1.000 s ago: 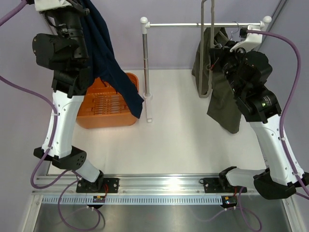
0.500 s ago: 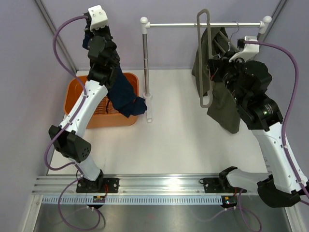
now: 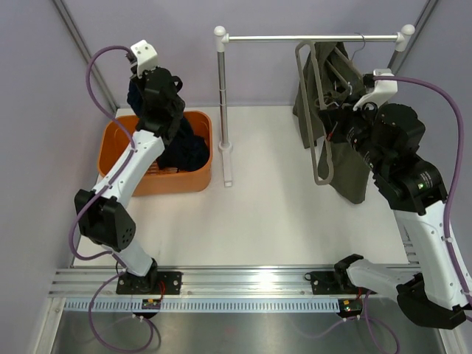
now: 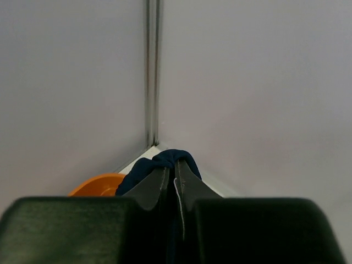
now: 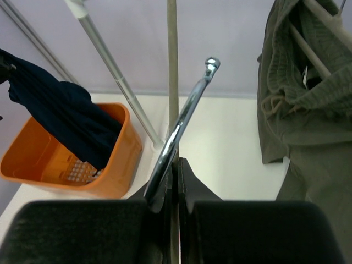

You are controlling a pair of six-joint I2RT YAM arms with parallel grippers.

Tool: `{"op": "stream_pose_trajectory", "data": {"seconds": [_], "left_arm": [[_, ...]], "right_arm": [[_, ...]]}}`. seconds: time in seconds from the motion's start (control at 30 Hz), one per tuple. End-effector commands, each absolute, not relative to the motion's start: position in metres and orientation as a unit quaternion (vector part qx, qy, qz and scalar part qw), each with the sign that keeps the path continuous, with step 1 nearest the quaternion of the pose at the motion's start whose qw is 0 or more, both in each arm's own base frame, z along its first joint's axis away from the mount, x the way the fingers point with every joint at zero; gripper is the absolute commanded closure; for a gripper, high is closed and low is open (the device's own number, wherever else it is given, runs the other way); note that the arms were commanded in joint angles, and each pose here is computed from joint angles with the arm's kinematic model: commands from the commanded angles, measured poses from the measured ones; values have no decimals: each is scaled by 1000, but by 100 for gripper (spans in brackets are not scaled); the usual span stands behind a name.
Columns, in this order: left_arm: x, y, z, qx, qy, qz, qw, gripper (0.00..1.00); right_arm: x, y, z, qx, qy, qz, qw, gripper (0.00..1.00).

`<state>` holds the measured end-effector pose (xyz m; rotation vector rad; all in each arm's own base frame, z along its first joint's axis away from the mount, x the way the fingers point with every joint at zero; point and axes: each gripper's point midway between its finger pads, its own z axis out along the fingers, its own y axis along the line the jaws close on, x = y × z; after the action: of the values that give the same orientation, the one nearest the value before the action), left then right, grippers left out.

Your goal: Remove the shorts from the hanger

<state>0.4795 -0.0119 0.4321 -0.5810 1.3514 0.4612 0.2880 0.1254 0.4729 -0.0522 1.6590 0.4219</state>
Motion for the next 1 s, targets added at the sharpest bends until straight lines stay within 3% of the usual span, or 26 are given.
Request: {"op": "stream_pose_trajectory", "data": {"seconds": [0.0, 0.07, 0.13, 0.2, 0.27, 0.47, 0.53, 0.77, 0.97], "left_arm": [[452, 2, 452, -352, 556, 154, 737, 88], [450, 1, 442, -352, 567, 146, 730, 85], [452, -5, 422, -346, 585, 130, 722, 68], [449, -10, 416, -349, 589, 100, 722, 59], [448, -12, 404, -342, 603, 96, 714, 39], [445, -24, 400, -324, 635, 64, 698, 19], [443, -29, 403, -312, 642, 48, 699, 1], [426, -45, 409, -273, 667, -8, 694, 1], [410, -83, 432, -169, 684, -97, 703, 1]], "right_arm": [[272, 127, 474, -44, 739, 196, 642, 100], [269, 128, 464, -53, 754, 193, 626, 100], [269, 129, 456, -59, 764, 189, 614, 100], [267, 130, 447, -67, 779, 186, 596, 100], [263, 133, 437, -80, 794, 187, 572, 100], [265, 136, 416, -100, 837, 164, 513, 100], [271, 139, 413, -105, 845, 156, 500, 100], [281, 140, 410, -134, 858, 130, 479, 100], [294, 156, 429, -176, 839, 146, 493, 100]]}}
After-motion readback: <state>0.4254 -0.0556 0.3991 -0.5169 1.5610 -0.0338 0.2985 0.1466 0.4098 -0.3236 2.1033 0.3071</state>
